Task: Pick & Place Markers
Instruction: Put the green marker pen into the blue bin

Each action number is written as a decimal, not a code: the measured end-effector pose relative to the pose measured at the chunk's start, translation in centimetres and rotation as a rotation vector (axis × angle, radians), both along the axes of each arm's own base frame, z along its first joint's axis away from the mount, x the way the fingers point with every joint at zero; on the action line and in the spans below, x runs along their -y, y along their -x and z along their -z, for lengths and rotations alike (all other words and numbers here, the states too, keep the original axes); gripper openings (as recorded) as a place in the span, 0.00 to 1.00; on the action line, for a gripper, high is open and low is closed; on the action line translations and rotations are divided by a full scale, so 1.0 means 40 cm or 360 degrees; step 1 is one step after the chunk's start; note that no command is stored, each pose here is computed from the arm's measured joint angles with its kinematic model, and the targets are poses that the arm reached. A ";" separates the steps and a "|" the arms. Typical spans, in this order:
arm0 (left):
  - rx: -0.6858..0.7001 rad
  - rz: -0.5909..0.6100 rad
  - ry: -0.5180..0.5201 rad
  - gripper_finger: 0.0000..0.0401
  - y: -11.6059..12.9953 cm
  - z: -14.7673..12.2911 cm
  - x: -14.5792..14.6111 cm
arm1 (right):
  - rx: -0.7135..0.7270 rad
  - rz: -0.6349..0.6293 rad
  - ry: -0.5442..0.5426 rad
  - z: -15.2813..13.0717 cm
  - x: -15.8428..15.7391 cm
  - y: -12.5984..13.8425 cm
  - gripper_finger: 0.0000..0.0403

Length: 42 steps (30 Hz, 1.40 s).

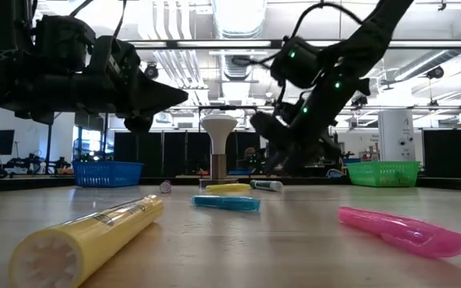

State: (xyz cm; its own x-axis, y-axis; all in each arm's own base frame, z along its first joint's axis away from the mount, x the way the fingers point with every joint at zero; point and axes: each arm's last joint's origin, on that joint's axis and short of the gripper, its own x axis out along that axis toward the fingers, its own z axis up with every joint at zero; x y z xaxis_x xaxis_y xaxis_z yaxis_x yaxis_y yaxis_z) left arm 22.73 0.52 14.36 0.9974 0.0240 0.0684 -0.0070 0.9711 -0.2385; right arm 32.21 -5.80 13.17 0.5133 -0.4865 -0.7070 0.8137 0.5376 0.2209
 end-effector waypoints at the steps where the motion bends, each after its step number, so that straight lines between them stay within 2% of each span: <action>1: 0.0001 0.0000 0.0003 0.00 0.000 0.000 0.000 | -0.0037 0.0008 -0.0010 0.006 0.002 -0.001 0.44; 4: 0.0003 0.0001 0.0007 0.00 0.000 -0.001 0.000 | -0.0131 0.0011 -0.0023 0.029 0.004 -0.006 0.42; 13: 0.0006 0.0004 0.0060 0.00 0.000 -0.001 0.000 | -0.0196 0.0006 -0.0035 0.052 0.006 -0.024 0.30; 19: -0.0021 -0.0006 0.0118 0.00 0.009 0.007 -0.005 | -0.0291 -0.0068 -0.0041 0.000 -0.004 -0.004 0.17; 22: -0.0048 -0.0013 0.0119 0.00 0.018 0.015 -0.007 | -0.0328 -0.0126 -0.0026 -0.049 -0.025 0.008 0.16; 24: -0.0051 -0.0016 0.0143 0.00 0.020 0.017 -0.010 | -0.0224 -0.0186 0.0047 -0.087 -0.047 0.003 0.16; 27: -0.0006 -0.0003 0.0213 0.00 0.020 0.010 -0.014 | 0.0098 -0.0339 0.0206 -0.131 -0.089 -0.020 0.17; 29: 0.0036 0.0065 0.0245 0.00 0.021 0.003 -0.012 | 0.0342 -0.0460 0.0292 -0.141 -0.117 -0.033 0.17; 31: 0.0061 0.0215 0.0230 0.00 0.022 -0.003 -0.006 | 0.0624 -0.0568 0.0383 -0.148 -0.138 -0.045 0.17; 34: 0.0108 0.0248 0.0226 0.00 0.020 -0.014 -0.004 | 0.0943 -0.0697 0.0485 -0.151 -0.156 -0.050 0.17; 38: 0.0171 0.0196 0.0239 0.00 0.008 -0.032 -0.008 | 0.1162 -0.0911 0.0563 -0.148 -0.166 -0.062 0.17; 42: 0.0290 0.0205 0.0278 0.00 -0.018 -0.072 -0.011 | 0.1255 -0.1061 0.0624 -0.152 -0.171 -0.069 0.17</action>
State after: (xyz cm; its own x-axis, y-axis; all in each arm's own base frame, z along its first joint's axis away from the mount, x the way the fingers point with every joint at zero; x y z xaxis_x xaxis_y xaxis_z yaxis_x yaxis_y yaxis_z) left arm 23.47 0.95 17.25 0.9646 -0.0753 0.2528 0.1724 0.9053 -0.3881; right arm 34.98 1.02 19.24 0.9950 -0.0633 0.0770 0.0405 0.9625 0.2684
